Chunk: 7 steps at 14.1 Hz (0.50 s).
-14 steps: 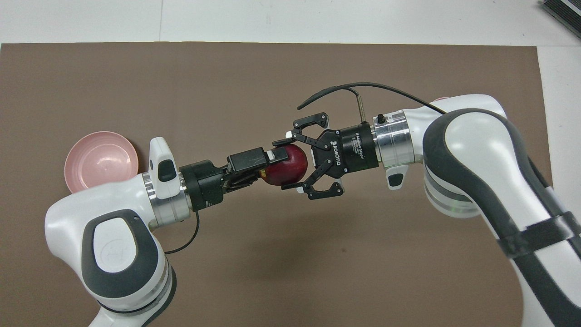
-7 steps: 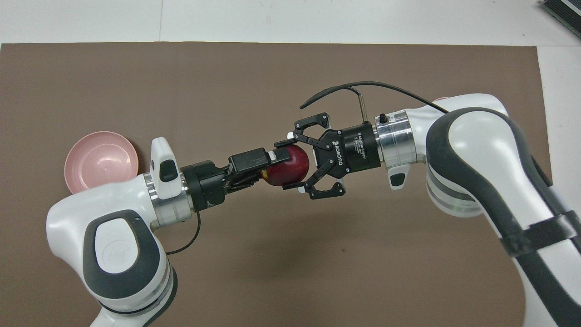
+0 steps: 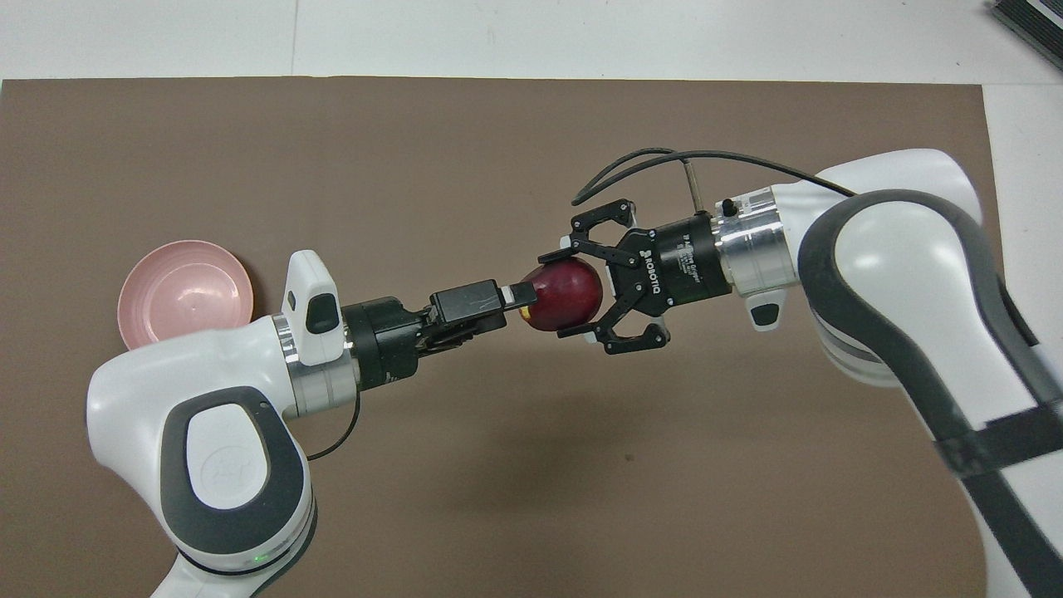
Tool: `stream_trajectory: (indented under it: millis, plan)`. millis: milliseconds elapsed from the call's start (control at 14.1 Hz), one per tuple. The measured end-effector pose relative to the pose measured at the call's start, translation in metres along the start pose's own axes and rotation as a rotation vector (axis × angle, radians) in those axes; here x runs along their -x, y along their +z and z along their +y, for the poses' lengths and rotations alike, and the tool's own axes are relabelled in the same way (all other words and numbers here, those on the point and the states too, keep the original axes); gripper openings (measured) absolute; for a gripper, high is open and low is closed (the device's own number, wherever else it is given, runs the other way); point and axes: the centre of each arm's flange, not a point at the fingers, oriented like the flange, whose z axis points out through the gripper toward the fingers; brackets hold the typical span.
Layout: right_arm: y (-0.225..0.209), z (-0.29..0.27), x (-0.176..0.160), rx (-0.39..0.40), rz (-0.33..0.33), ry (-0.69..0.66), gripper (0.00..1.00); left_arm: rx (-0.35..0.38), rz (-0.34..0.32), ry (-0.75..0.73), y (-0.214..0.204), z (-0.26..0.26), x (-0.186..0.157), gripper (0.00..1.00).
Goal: Move apple from plate to bowl
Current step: 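Close the right gripper on the apple and open the left gripper, then move the apple over the cup while the left gripper withdraws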
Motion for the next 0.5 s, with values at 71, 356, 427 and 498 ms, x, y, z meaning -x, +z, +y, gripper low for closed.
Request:
stream_trajectory:
  millis: [71,356,427,498]
  plan:
    - [-0.014,-0.001,-0.005,-0.006,0.038,-0.013,0.78,-0.019,-0.005,0.020,0.000,0.000,0.000,1.00]
    - [-0.058,-0.002,-0.012,0.046,0.299,-0.113,0.78,-0.247,-0.064,0.206,0.001,-0.009,0.001,1.00]
    - [-0.068,-0.002,-0.015,0.055,0.350,-0.129,0.78,-0.315,-0.094,0.247,0.001,-0.013,0.002,1.00]
    - [-0.078,-0.002,-0.018,0.058,0.382,-0.150,0.78,-0.382,-0.133,0.285,0.000,-0.018,0.002,1.00]
